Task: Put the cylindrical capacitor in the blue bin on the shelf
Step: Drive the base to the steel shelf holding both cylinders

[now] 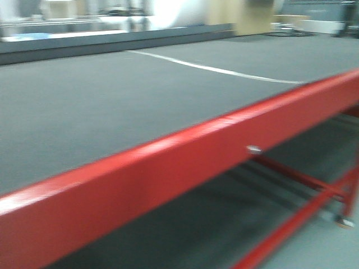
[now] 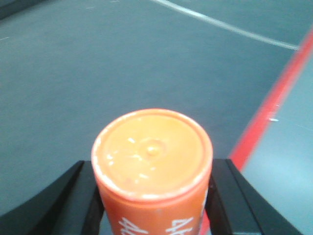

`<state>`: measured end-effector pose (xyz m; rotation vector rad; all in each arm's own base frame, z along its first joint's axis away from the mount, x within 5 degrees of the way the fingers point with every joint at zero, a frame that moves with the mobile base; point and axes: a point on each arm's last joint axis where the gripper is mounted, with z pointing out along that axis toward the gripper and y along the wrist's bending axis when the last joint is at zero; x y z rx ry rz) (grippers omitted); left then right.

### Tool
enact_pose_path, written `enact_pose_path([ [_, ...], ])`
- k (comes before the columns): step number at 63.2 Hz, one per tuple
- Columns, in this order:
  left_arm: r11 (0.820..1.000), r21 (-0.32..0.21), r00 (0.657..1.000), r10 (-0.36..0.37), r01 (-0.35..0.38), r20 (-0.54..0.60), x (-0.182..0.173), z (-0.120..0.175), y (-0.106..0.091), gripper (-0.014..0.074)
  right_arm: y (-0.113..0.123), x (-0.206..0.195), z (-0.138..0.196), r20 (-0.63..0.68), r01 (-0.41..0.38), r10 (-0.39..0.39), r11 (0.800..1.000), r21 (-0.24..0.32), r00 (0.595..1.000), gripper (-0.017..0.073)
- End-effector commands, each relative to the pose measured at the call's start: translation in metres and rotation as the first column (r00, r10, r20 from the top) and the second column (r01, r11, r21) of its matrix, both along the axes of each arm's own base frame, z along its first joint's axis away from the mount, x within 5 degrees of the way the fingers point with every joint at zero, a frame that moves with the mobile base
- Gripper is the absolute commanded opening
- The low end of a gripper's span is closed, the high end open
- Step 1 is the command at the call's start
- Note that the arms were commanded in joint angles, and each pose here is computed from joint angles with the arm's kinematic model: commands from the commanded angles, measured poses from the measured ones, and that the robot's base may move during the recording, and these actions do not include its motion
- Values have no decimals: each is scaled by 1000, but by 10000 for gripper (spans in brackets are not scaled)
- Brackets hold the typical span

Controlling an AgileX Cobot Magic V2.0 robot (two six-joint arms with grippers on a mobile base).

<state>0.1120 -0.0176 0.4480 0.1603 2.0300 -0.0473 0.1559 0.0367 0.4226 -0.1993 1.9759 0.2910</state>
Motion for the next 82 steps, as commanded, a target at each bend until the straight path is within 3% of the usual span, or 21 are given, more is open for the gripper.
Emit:
enact_pose_path([
  [1, 1000, -16, 1000, -7, 7, 21, -1, 3, -1, -111, 0, -1, 6, 45, 3, -3, 1000, 3, 999, -162],
  [82, 1000, -16, 1000, -7, 7, 21, -1, 3, -1, -111, 0, -1, 7, 44, 2, -2, 1000, 6, 999, -162],
])
